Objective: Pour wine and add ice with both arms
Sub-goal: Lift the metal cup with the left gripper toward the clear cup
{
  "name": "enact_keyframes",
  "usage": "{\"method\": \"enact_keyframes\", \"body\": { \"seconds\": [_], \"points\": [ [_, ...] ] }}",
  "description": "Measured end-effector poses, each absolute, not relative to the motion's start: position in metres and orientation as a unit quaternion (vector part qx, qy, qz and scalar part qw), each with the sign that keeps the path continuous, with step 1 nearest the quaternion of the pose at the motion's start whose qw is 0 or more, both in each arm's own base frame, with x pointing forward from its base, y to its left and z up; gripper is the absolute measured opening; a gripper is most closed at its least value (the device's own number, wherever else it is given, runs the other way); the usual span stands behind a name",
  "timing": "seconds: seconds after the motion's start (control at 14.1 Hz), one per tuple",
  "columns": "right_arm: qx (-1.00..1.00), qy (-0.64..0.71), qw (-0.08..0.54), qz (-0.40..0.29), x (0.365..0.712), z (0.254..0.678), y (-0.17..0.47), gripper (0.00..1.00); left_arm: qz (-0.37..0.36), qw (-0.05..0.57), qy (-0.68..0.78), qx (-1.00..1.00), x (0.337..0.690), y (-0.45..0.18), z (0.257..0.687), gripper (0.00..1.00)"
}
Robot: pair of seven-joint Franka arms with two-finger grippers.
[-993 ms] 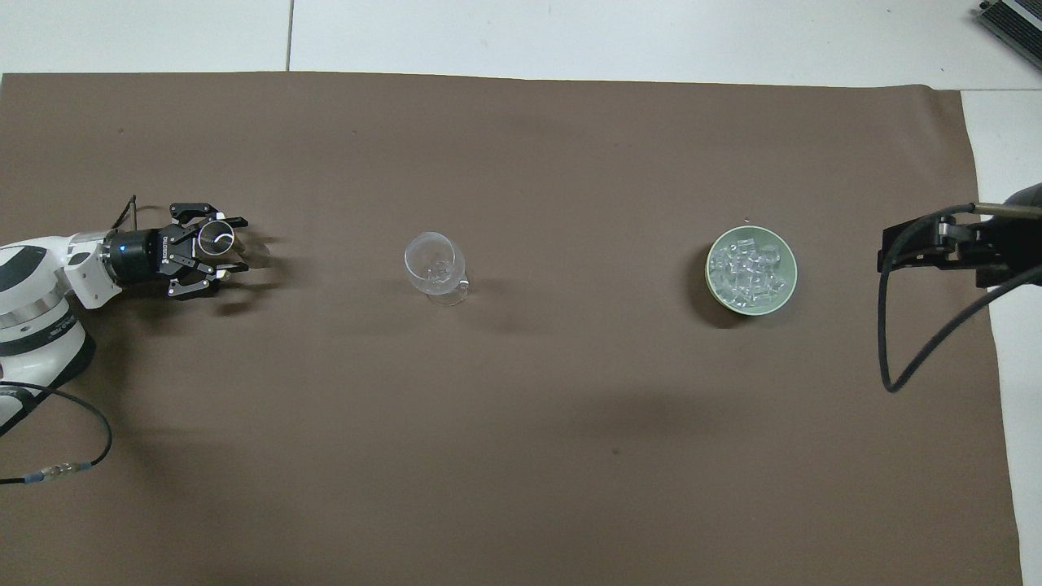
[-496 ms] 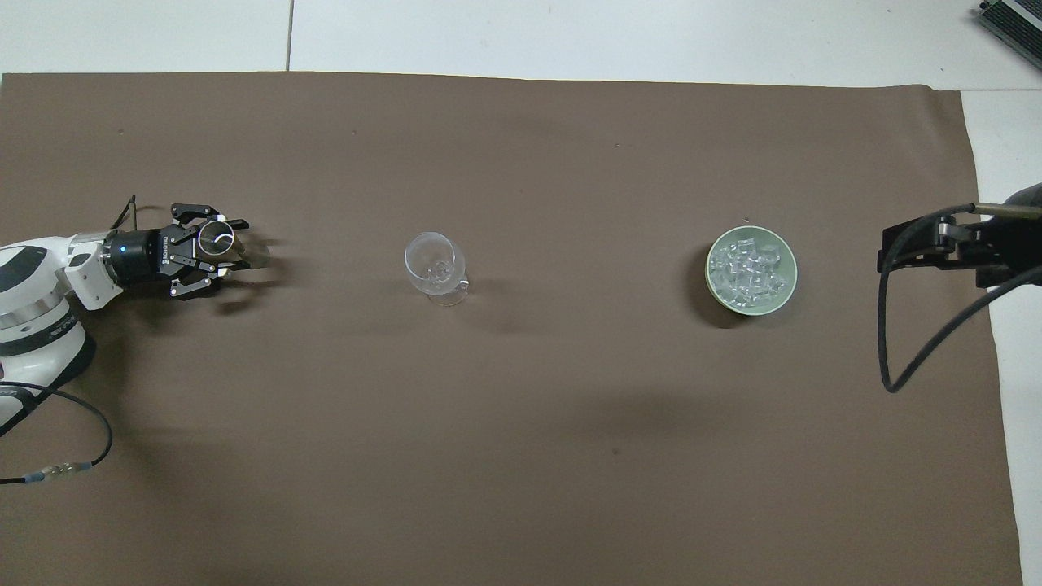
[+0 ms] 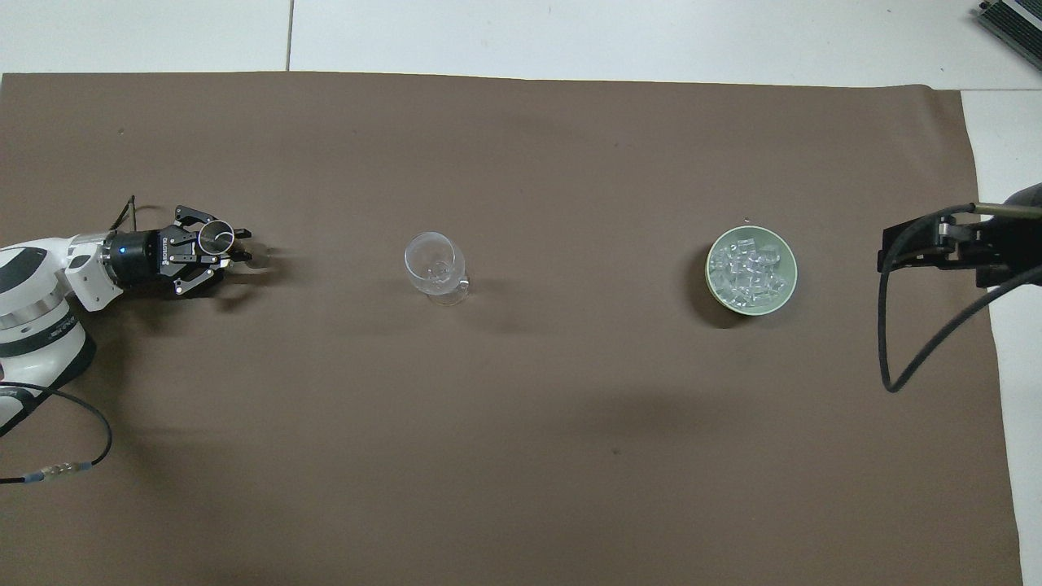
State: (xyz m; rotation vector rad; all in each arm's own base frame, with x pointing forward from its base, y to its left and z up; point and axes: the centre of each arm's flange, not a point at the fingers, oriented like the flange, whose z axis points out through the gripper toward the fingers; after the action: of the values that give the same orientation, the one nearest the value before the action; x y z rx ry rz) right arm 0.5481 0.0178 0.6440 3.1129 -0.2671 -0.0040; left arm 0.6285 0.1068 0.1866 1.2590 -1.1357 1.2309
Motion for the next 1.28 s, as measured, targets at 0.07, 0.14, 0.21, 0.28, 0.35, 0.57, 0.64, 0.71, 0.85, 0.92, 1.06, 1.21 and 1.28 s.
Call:
{"method": "enact_keyframes", "body": {
  "seconds": [0.07, 0.14, 0.21, 0.28, 0.35, 0.57, 0.64, 0.71, 0.85, 0.92, 1.06, 1.21, 1.28],
  "points": [
    [0.996, -0.085, 0.009, -0.001, 0.548, 0.644, 0.018, 1.0, 0.509, 0.499, -0.47, 0.52, 0.629, 0.107, 0.187, 0.24],
    [0.996, -0.085, 0.009, -0.001, 0.548, 0.644, 0.018, 1.0, 0.51, 0.499, -0.47, 0.519, 0.629, 0.106, 0.188, 0.24],
    [0.996, -0.085, 0.009, -0.001, 0.548, 0.644, 0.018, 1.0, 0.511, 0.498, -0.472, 0.517, 0.63, 0.105, 0.19, 0.24],
    [0.996, -0.085, 0.009, -0.001, 0.548, 0.644, 0.018, 1.0, 0.513, 0.497, -0.476, 0.513, 0.632, 0.104, 0.196, 0.24],
    [0.996, -0.085, 0.009, -0.001, 0.548, 0.644, 0.018, 1.0, 0.515, 0.493, -0.482, 0.508, 0.635, 0.103, 0.206, 0.23],
    [0.996, -0.085, 0.009, -0.001, 0.548, 0.644, 0.018, 1.0, 0.52, 0.48, -0.503, 0.497, 0.64, 0.102, 0.243, 0.23],
    [0.996, -0.085, 0.009, -0.001, 0.548, 0.644, 0.018, 1.0, 0.52, 0.476, -0.509, 0.494, 0.642, 0.1, 0.254, 0.23],
    [0.996, -0.085, 0.009, -0.001, 0.548, 0.644, 0.018, 1.0, 0.519, 0.474, -0.514, 0.492, 0.643, 0.096, 0.263, 0.22],
    [0.996, -0.085, 0.009, -0.001, 0.548, 0.644, 0.018, 1.0, 0.508, 0.48, -0.522, 0.489, 0.646, 0.079, 0.281, 0.22],
    [0.996, -0.085, 0.009, -0.001, 0.548, 0.644, 0.018, 1.0, 0.502, 0.483, -0.528, 0.486, 0.648, 0.068, 0.288, 0.22],
    [0.996, -0.085, 0.009, -0.001, 0.548, 0.644, 0.018, 1.0, 0.493, 0.487, -0.541, 0.477, 0.649, 0.044, 0.301, 0.22],
    [0.996, -0.085, 0.009, -0.001, 0.548, 0.644, 0.018, 1.0, 0.485, 0.484, -0.556, 0.471, 0.652, 0.022, 0.315, 0.22],
    [0.996, -0.085, 0.009, -0.001, 0.548, 0.644, 0.018, 1.0, 0.48, 0.481, -0.561, 0.472, 0.651, 0.011, 0.32, 0.22]
  ]
}}
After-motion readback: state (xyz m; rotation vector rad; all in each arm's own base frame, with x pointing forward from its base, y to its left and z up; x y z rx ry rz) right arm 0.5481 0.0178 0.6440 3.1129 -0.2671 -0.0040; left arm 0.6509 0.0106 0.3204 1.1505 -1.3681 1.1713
